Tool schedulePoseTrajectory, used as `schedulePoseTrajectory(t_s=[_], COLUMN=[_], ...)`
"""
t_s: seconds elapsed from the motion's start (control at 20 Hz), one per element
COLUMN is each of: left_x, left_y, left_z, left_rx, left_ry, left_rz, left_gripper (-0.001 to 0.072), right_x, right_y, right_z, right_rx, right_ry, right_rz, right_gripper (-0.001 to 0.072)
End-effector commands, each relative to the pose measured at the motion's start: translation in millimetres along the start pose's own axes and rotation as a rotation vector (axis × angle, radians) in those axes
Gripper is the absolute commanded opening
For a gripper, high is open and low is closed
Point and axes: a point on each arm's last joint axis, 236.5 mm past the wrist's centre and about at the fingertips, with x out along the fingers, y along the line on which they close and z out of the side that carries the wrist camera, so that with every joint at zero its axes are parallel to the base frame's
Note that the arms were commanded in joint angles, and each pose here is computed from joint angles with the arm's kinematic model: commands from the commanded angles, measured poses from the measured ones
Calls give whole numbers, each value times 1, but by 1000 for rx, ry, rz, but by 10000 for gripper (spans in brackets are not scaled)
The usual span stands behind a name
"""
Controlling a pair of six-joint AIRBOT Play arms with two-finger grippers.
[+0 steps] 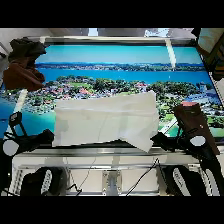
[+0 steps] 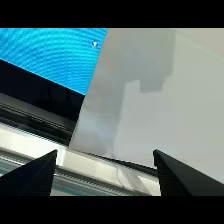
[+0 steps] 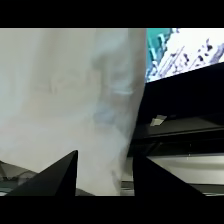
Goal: Fold the shirts.
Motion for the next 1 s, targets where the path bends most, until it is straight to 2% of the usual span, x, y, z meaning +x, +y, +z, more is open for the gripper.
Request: schedulePoseTrajectory(t_s=[0.0,0.15,0.2,0.25,0.3,0.4,0.45,0.5,0.55,0.65,0.75,0.95], left_x=[0,0,0,0,0,0,0,0,0,3,11,25], left_y=[-9,-16,-15,-15,-15,-11,-3,5,9,10,20,36], left_z=[-4,-4,-4,-4,-5,-7,-7,-7,-7,-10,-20,-40], left_rx=[-20,-30,-30,-30,-30,-51,-81,-109,-125,-165,-269,-374], left_ry=[14,18,18,18,19,28,30,27,27,39,70,159], left_rz=[-39,-66,-65,-65,-64,-45,-14,23,39,38,65,91], left_gripper=[689,689,689,689,689,689,688,686,660,490,256,253], right_x=[8,12,12,13,12,11,11,11,10,9,8,8], right_y=[-5,-4,-4,-3,-2,-1,-1,-1,-1,-2,-3,-4], right_z=[3,12,14,17,20,24,25,27,30,36,40,41], right_rx=[45,89,96,106,110,116,119,122,124,126,127,108], right_ry=[-41,-92,-104,-117,-127,-144,-151,-159,-168,-195,-212,-219], right_rz=[12,36,39,45,49,55,56,58,60,55,51,47], right_gripper=[410,407,352,206,91,68,28,28,28,28,28,28])
